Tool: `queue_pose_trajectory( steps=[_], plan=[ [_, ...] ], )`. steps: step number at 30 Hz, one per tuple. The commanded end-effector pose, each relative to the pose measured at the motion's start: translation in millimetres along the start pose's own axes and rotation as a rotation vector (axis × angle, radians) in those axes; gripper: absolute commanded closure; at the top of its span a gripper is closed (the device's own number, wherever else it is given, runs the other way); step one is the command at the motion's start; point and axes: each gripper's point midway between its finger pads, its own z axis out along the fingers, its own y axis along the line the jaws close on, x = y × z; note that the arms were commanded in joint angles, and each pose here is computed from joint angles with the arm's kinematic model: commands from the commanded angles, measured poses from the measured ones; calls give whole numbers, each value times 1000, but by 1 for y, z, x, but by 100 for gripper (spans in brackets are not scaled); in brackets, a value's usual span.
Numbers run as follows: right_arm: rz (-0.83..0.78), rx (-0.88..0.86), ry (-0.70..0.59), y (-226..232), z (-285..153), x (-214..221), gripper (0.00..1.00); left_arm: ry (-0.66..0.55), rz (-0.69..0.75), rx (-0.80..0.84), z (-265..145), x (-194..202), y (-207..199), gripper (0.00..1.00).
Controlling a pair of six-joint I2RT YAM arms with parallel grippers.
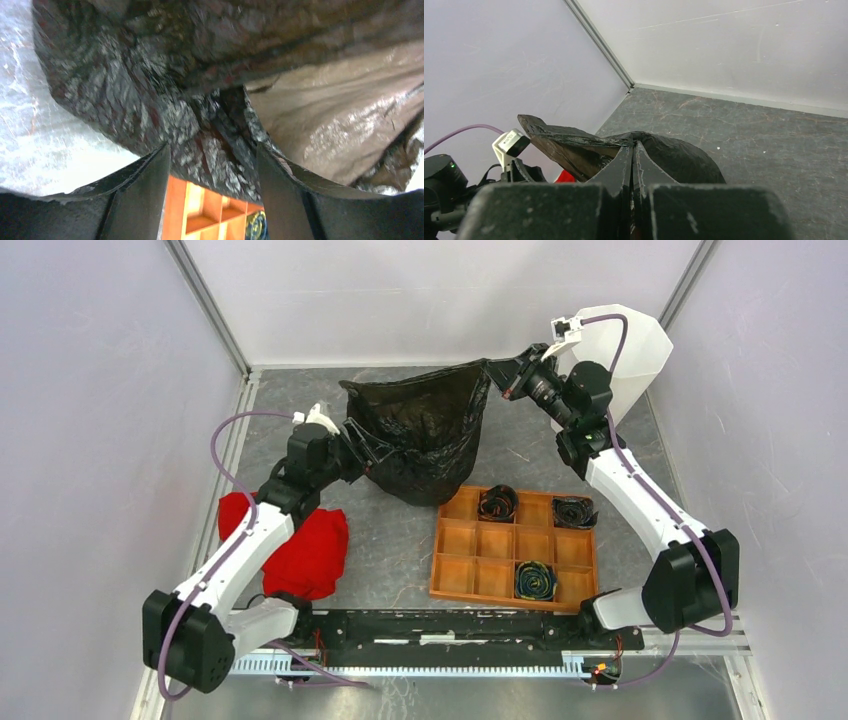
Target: Put the trash bags into the trash bin
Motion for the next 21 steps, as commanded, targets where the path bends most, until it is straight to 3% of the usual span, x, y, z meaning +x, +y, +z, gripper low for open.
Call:
queue_pose_trajectory(
  steps=[1, 6, 14, 15, 19, 21],
  plan=[
    [-37, -37, -71, 16, -6, -26, 100, -171, -16, 6, 16, -33, -2, 29],
    [-35, -38, -71, 16, -5, -25, 100, -161, -47, 26, 43, -31, 2, 34],
    [-27, -49, -65, 16, -4, -22, 100, -150, -53, 77, 71, -34, -6, 54],
    [-29, -46, -67, 15, -5, -22, 100, -150, -51, 78, 72, -34, -6, 59],
    [-41, -41, -64, 14, -4, -21, 100, -133, -28, 47, 72, -38, -8, 95],
    [-86, -12, -55, 10, -3, -25, 100, -118, -2, 36, 62, -46, -14, 98]
  ],
)
